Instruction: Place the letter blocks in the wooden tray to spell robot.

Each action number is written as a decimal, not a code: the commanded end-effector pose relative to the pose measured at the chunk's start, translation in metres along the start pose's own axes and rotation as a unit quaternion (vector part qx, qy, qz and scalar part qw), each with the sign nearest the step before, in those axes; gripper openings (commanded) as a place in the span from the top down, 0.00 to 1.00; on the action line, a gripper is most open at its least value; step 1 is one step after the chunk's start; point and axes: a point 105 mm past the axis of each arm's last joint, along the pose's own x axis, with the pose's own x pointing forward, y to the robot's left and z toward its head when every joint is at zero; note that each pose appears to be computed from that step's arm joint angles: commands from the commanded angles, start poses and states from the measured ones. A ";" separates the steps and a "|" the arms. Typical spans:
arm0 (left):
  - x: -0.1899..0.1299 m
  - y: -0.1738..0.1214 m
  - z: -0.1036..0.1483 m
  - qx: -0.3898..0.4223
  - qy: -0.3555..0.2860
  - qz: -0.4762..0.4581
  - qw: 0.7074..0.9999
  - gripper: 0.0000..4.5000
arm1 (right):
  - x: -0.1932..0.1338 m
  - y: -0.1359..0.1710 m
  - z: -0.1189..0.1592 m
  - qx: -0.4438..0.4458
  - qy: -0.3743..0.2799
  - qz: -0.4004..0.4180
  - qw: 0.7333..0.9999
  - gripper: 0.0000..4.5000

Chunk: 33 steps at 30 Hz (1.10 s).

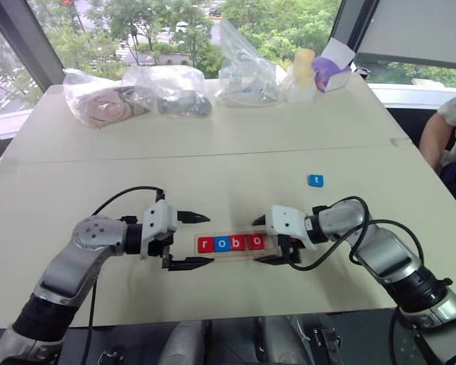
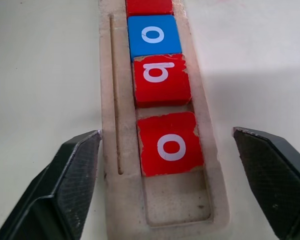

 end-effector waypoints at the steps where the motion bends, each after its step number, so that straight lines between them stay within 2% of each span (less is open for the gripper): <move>1: -0.001 -0.001 0.009 0.024 -0.011 0.002 1.000 0.00 | -0.034 -0.046 0.023 0.025 -0.052 -0.124 0.991 0.01; 4: 0.000 -0.002 0.009 0.024 -0.013 0.001 1.000 0.00 | -0.056 -0.077 0.013 0.087 -0.057 -0.229 0.968 0.01; 7: 0.002 -0.002 0.008 0.023 -0.015 0.000 1.000 0.00 | -0.083 -0.106 -0.018 0.184 -0.034 -0.358 0.915 0.01; 11: 0.004 0.000 0.009 0.025 -0.018 -0.003 1.000 0.00 | -0.100 -0.118 -0.051 0.270 0.010 -0.462 0.845 0.01; 15: 0.006 0.002 0.010 0.027 -0.020 -0.006 0.999 0.00 | -0.096 -0.116 -0.061 0.318 0.014 -0.509 0.800 0.01; 18: 0.007 0.002 0.011 0.032 -0.018 -0.009 0.999 0.00 | -0.082 -0.108 -0.069 0.376 0.014 -0.527 0.762 0.01; 23: 0.007 0.002 0.011 0.031 -0.019 -0.007 0.999 0.00 | -0.062 -0.106 -0.070 0.428 0.003 -0.525 0.736 0.01; 28: 0.006 0.003 0.011 0.031 -0.018 -0.002 0.999 0.00 | -0.059 -0.109 -0.074 0.454 0.006 -0.534 0.713 0.01; 29: 0.005 0.003 0.011 0.031 -0.018 -0.001 0.999 0.00 | -0.059 -0.110 -0.074 0.454 0.005 -0.535 0.712 0.12; 31: 0.006 0.002 0.011 0.031 -0.018 -0.001 0.999 0.00 | -0.059 -0.112 -0.073 0.453 0.005 -0.541 0.709 0.28; 32: 0.006 0.002 0.011 0.031 -0.018 0.000 0.999 0.00 | -0.059 -0.113 -0.073 0.452 0.005 -0.542 0.708 0.43; 33: 0.007 0.001 0.011 0.030 -0.019 0.000 0.999 0.00 | -0.059 -0.114 -0.072 0.451 0.004 -0.544 0.707 0.53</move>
